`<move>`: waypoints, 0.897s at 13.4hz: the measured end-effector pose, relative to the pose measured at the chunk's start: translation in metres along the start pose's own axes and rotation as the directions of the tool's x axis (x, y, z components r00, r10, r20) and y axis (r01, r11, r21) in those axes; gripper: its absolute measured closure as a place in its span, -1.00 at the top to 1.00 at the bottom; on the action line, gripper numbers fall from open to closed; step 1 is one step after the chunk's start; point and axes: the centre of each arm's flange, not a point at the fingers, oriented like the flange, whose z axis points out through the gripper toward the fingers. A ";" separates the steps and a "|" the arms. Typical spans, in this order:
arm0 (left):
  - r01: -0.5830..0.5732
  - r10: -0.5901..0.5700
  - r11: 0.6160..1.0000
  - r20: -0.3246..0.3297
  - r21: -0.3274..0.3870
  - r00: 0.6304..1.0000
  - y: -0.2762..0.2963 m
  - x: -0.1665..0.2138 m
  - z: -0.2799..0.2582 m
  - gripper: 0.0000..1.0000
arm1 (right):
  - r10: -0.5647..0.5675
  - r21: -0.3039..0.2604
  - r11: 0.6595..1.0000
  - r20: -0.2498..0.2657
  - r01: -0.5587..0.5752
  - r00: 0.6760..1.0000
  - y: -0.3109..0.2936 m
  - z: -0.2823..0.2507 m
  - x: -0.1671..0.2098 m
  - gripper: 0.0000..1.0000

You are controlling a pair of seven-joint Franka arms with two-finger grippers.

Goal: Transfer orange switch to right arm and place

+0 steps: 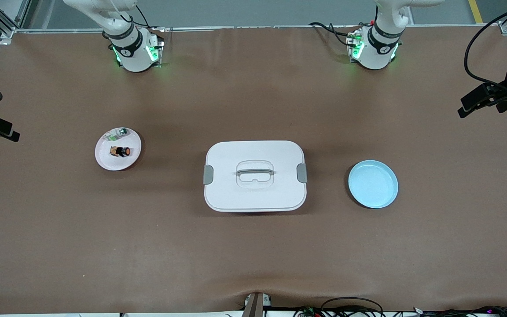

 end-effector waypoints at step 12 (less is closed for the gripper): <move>-0.056 0.056 0.998 0.042 0.004 0.998 -0.002 -0.004 0.004 1.00 | 0.008 -0.002 1.000 0.008 -0.008 1.000 0.004 -0.017 -0.015 1.00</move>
